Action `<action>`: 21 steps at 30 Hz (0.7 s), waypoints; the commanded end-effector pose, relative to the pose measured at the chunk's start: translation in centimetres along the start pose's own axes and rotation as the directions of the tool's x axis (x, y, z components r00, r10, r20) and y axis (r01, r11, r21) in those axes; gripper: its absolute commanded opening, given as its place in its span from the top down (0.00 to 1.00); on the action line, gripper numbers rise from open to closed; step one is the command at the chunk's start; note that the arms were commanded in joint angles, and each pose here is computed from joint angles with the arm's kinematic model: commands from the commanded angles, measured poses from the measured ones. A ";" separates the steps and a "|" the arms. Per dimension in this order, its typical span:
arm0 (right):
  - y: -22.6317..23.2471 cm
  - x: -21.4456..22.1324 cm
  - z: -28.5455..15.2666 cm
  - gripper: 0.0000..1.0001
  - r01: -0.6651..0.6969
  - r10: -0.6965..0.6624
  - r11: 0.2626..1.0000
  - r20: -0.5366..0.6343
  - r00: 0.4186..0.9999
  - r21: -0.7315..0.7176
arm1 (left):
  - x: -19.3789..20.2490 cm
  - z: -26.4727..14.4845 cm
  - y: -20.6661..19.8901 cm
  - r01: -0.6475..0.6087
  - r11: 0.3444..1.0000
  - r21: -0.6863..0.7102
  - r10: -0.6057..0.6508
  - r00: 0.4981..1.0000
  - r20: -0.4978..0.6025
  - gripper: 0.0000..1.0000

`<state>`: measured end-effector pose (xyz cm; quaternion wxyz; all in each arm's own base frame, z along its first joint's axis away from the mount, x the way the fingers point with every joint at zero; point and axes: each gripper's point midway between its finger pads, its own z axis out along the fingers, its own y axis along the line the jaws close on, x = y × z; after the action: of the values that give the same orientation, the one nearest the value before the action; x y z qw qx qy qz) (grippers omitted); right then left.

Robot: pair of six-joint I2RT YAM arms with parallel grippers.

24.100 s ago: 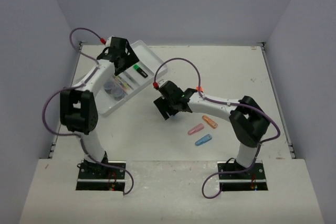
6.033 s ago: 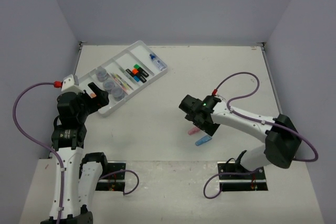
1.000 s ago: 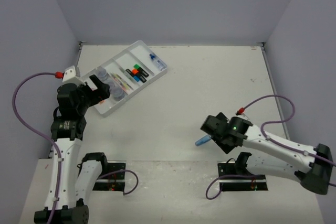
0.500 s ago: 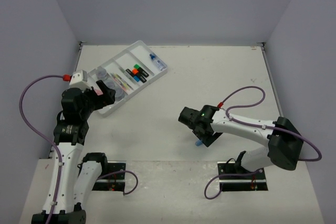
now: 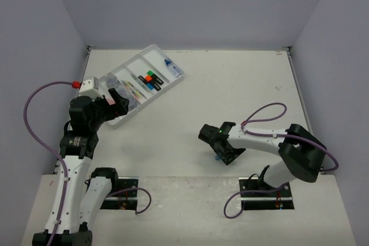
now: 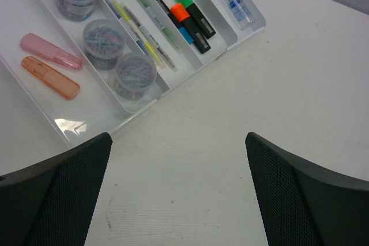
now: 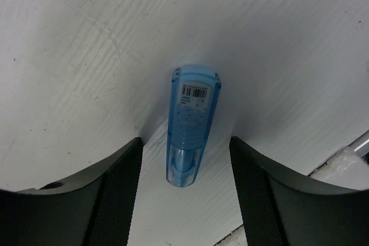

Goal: Sort the stationery into containers
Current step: Pick up the stationery from the center of the board.

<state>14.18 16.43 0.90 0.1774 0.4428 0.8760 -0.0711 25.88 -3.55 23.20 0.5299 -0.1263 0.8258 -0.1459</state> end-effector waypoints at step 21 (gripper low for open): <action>9.5 -1.4 -7.0 1.00 0.488 -0.392 0.708 0.290 0.873 -0.511 | 2.3 0.7 -6.4 0.076 0.936 0.344 -0.034 0.991 -0.129 0.00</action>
<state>16.17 17.60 2.37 0.2268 0.3438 0.9112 0.0046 26.32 -6.15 22.08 0.4953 -0.0954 0.8398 -0.2008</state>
